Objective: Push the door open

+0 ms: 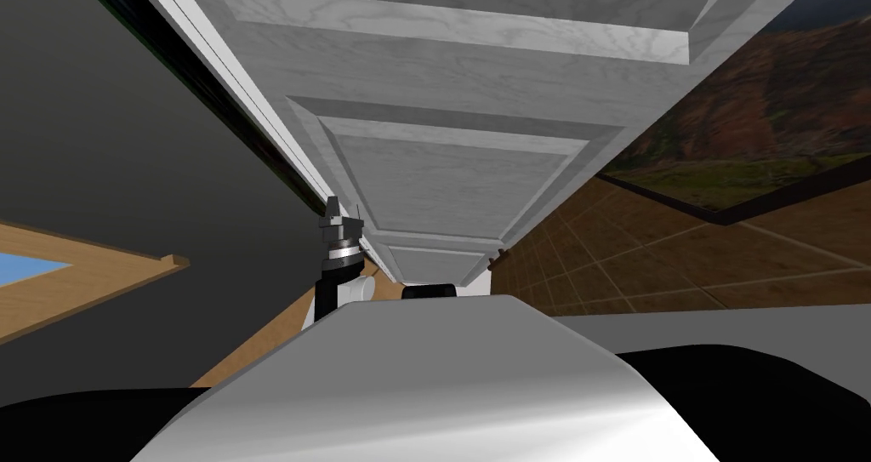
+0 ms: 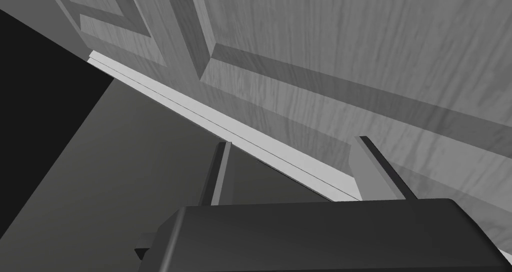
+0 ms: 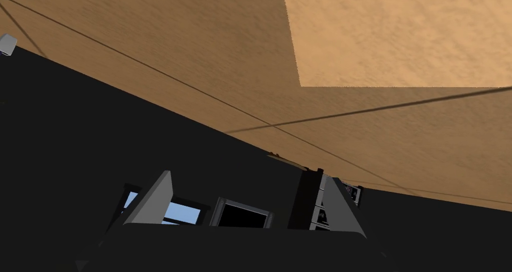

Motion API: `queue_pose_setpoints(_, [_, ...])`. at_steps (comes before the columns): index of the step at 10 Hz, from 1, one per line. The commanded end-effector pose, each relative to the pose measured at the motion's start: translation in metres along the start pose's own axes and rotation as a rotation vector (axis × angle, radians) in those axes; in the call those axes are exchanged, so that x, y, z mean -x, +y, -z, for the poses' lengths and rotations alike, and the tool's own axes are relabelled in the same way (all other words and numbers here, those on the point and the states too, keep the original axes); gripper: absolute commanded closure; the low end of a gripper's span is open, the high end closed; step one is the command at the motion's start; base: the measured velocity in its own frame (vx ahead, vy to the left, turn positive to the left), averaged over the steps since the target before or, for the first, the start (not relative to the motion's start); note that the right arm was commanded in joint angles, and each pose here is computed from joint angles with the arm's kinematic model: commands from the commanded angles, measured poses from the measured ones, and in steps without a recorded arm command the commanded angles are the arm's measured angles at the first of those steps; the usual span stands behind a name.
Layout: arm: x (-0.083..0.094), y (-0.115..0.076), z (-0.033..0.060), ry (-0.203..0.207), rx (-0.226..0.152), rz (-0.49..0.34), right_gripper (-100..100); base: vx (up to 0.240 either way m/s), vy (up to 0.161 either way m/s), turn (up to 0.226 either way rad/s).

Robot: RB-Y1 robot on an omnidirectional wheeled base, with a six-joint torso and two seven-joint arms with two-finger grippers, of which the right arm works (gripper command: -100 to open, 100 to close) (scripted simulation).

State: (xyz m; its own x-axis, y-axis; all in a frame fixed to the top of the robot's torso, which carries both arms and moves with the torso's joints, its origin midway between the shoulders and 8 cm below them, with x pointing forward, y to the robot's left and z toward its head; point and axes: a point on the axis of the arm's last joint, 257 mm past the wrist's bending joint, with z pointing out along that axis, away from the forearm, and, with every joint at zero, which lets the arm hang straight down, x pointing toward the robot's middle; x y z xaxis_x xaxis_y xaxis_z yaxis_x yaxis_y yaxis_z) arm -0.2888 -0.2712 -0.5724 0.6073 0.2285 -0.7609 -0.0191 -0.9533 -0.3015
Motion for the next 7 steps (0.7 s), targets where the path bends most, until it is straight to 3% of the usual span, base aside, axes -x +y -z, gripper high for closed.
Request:
queue_pose_setpoints(1, [-0.026, 0.01, 0.0197, 0.04, 0.033, 0.019, -100, 0.001, 0.01, -0.007])
queue_pose_setpoints(4, [-0.026, 0.01, 0.0197, 0.04, 0.033, 0.019, -100, -0.004, -0.005, 0.004])
queue_pose_setpoints(5, [-0.016, 0.002, 0.0113, 0.013, 0.011, 0.019, -100, -0.004, -0.002, 0.028])
queue_pose_setpoints(6, [-0.023, 0.008, 0.0177, 0.034, 0.027, 0.019, -100, 0.01, 0.011, -0.017])
queue_pose_setpoints(7, [0.012, -0.003, -0.0015, -0.026, 0.0, -0.006, -100, 0.095, 0.02, -0.135])
